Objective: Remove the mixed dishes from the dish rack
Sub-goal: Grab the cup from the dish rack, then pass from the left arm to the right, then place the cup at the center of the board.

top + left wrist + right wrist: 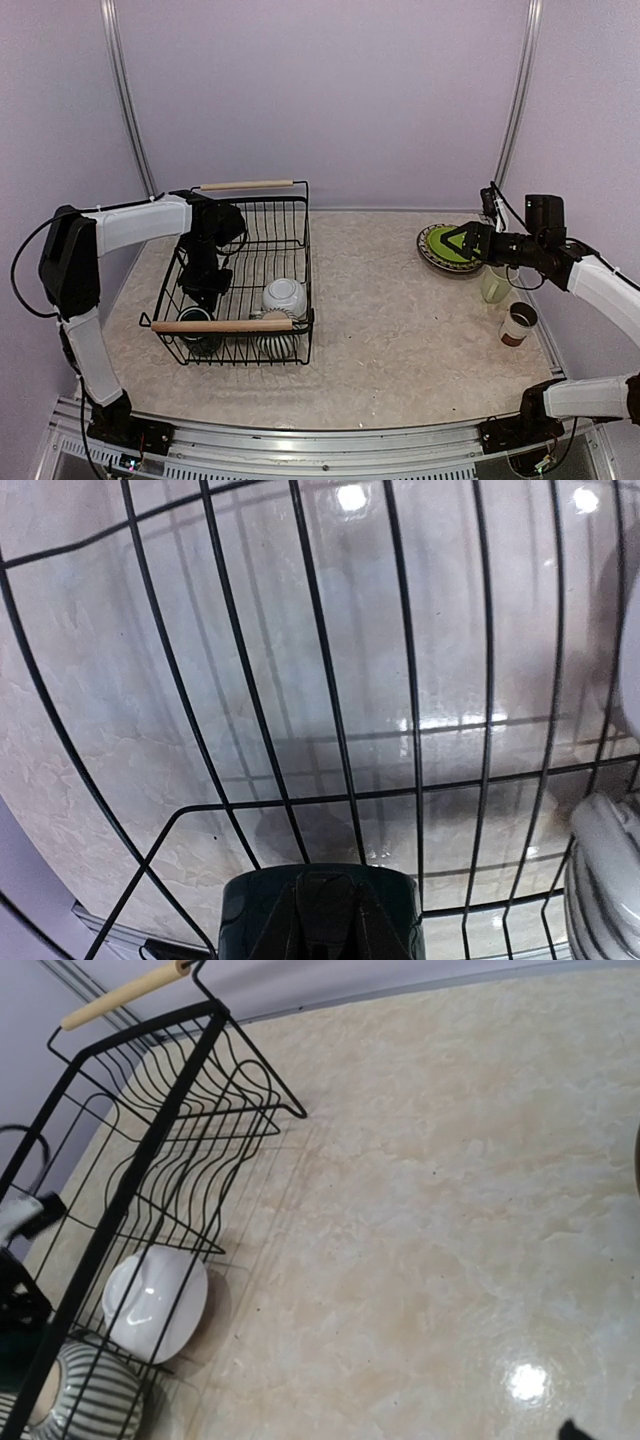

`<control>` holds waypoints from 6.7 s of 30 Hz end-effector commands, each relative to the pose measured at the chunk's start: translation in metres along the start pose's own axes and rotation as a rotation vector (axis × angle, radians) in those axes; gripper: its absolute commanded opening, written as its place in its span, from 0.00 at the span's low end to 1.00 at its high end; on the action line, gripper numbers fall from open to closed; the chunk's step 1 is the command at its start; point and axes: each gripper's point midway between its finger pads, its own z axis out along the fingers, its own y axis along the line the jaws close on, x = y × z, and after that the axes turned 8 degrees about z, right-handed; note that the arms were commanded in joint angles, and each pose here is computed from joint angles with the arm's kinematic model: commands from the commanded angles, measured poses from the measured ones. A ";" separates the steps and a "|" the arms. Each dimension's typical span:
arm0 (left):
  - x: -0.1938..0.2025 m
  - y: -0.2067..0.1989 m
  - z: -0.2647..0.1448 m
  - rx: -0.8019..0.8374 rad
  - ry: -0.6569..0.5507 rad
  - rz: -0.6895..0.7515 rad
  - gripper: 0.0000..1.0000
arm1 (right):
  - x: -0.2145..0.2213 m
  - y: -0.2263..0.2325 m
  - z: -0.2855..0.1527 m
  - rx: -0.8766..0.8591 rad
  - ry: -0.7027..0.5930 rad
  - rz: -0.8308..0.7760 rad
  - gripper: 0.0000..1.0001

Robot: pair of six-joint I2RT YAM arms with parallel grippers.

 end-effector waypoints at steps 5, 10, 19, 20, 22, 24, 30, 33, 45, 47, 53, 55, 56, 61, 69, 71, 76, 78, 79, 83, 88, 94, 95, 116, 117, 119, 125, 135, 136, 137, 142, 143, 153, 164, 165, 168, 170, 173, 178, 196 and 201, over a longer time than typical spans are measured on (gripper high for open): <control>-0.019 -0.012 -0.066 0.172 -0.197 -0.021 0.00 | 0.006 -0.001 -0.001 0.021 0.001 0.005 0.99; -0.028 -0.005 -0.080 0.204 -0.269 -0.055 0.00 | 0.005 -0.001 0.000 0.020 -0.004 0.014 0.99; -0.037 -0.009 -0.068 0.244 -0.255 -0.085 0.00 | 0.004 0.002 0.006 0.016 0.001 0.016 0.99; -0.038 -0.009 -0.070 0.247 -0.270 -0.089 0.00 | 0.004 0.002 0.006 0.017 0.001 0.018 0.99; -0.042 -0.010 -0.077 0.261 -0.313 -0.088 0.00 | 0.006 0.001 0.007 0.021 0.003 0.020 0.99; -0.044 -0.009 -0.089 0.271 -0.357 -0.082 0.00 | 0.007 0.001 0.009 0.024 0.006 0.022 0.99; -0.043 -0.005 -0.121 0.298 -0.465 -0.041 0.00 | 0.009 0.009 0.022 0.010 0.020 0.011 1.00; -0.042 -0.003 -0.139 0.343 -0.518 -0.031 0.00 | 0.012 0.018 0.034 -0.012 0.035 0.013 1.00; -0.048 0.000 -0.242 0.582 -0.856 0.104 0.00 | 0.017 0.091 0.095 -0.172 0.123 -0.031 0.99; -0.051 0.000 -0.255 0.633 -0.886 0.119 0.00 | 0.015 0.110 0.104 -0.218 0.133 -0.032 0.99; -0.057 -0.008 -0.272 0.767 -0.893 0.145 0.00 | 0.008 0.167 0.136 -0.354 0.163 -0.020 0.99; -0.059 -0.012 -0.275 0.810 -0.890 0.151 0.00 | 0.008 0.184 0.149 -0.402 0.182 -0.010 0.98; -0.059 -0.015 -0.278 0.835 -0.892 0.160 0.00 | 0.008 0.194 0.154 -0.435 0.195 -0.004 0.98; -0.063 -0.021 -0.277 0.934 -0.846 0.166 0.00 | 0.010 0.230 0.181 -0.563 0.258 0.012 0.96; -0.063 -0.025 -0.271 1.115 -0.774 0.191 0.00 | 0.026 0.265 0.196 -0.741 0.322 -0.059 1.00; -0.064 -0.026 -0.269 1.138 -0.759 0.193 0.00 | 0.034 0.276 0.197 -0.790 0.347 -0.088 1.00; -0.067 -0.031 -0.263 1.189 -0.716 0.198 0.00 | 0.057 0.293 0.205 -0.880 0.419 -0.113 1.00; -0.070 -0.033 -0.258 1.210 -0.693 0.193 0.00 | 0.063 0.300 0.204 -0.911 0.436 -0.119 0.99; -0.071 -0.034 -0.258 1.220 -0.689 0.193 0.00 | 0.066 0.304 0.204 -0.928 0.444 -0.124 0.99; -0.073 -0.039 -0.257 1.258 -0.673 0.206 0.00 | 0.081 0.319 0.199 -1.001 0.487 -0.117 0.94; -0.077 -0.045 -0.252 1.289 -0.637 0.214 0.00 | 0.079 0.325 0.199 -1.056 0.479 -0.032 0.81; -0.078 -0.050 -0.244 1.302 -0.605 0.214 0.00 | 0.074 0.328 0.190 -1.150 0.461 0.086 0.58; -0.079 -0.050 -0.242 1.302 -0.599 0.210 0.00 | 0.074 0.329 0.189 -1.163 0.466 0.102 0.53; -0.088 -0.026 -0.253 1.154 -0.665 0.105 0.33 | 0.038 0.334 0.192 -1.060 0.365 0.090 0.00; -0.087 -0.023 -0.256 1.145 -0.680 0.099 0.39 | 0.035 0.335 0.190 -1.053 0.358 0.079 0.00; -0.084 -0.020 -0.263 1.117 -0.722 0.101 0.50 | 0.032 0.336 0.188 -1.040 0.350 0.058 0.00; -0.066 -0.010 -0.298 1.056 -0.890 0.137 0.68 | 0.021 0.340 0.174 -1.016 0.320 -0.004 0.00; -0.061 0.003 -0.307 0.964 -0.988 0.106 0.86 | -0.001 0.293 0.152 -0.691 0.231 -0.134 0.00; -0.062 0.003 -0.306 0.961 -0.989 0.103 0.87 | -0.005 0.281 0.150 -0.626 0.212 -0.155 0.00; -0.062 0.003 -0.305 0.961 -0.989 0.101 0.88 | -0.006 0.270 0.146 -0.558 0.205 -0.170 0.00; -0.069 0.004 -0.299 0.945 -0.986 0.078 0.94 | -0.009 0.191 0.122 -0.165 0.142 -0.208 0.00; -0.070 0.005 -0.298 0.933 -0.990 0.072 0.95 | -0.009 0.171 0.115 -0.077 0.129 -0.201 0.00; -0.073 0.008 -0.297 0.842 -1.035 0.041 0.99 | 0.022 0.003 0.025 0.563 0.106 -0.055 0.00; -0.068 0.026 -0.288 0.720 -1.057 -0.040 0.99 | 0.050 -0.082 0.014 0.685 0.208 0.093 0.00; -0.067 0.028 -0.288 0.707 -1.061 -0.047 0.99 | 0.053 -0.088 0.019 0.688 0.230 0.099 0.00; -0.065 0.034 -0.285 0.675 -1.065 -0.068 0.99 | 0.062 -0.099 0.032 0.674 0.278 0.114 0.00; -0.064 0.037 -0.284 0.654 -1.070 -0.081 0.99 | 0.065 -0.103 0.040 0.665 0.299 0.112 0.00; -0.063 0.045 -0.278 0.603 -1.054 -0.110 0.99 | 0.068 -0.111 0.049 0.678 0.332 0.105 0.00; -0.061 0.046 -0.270 0.584 -1.025 -0.106 0.99 | 0.069 -0.126 0.058 0.711 0.357 0.097 0.00; -0.065 0.032 -0.263 0.642 -0.981 -0.079 0.99 | 0.073 -0.140 0.073 0.726 0.417 0.099 0.19; -0.064 0.029 -0.263 0.650 -0.978 -0.072 0.99 | 0.062 -0.122 0.068 0.669 0.391 0.100 0.41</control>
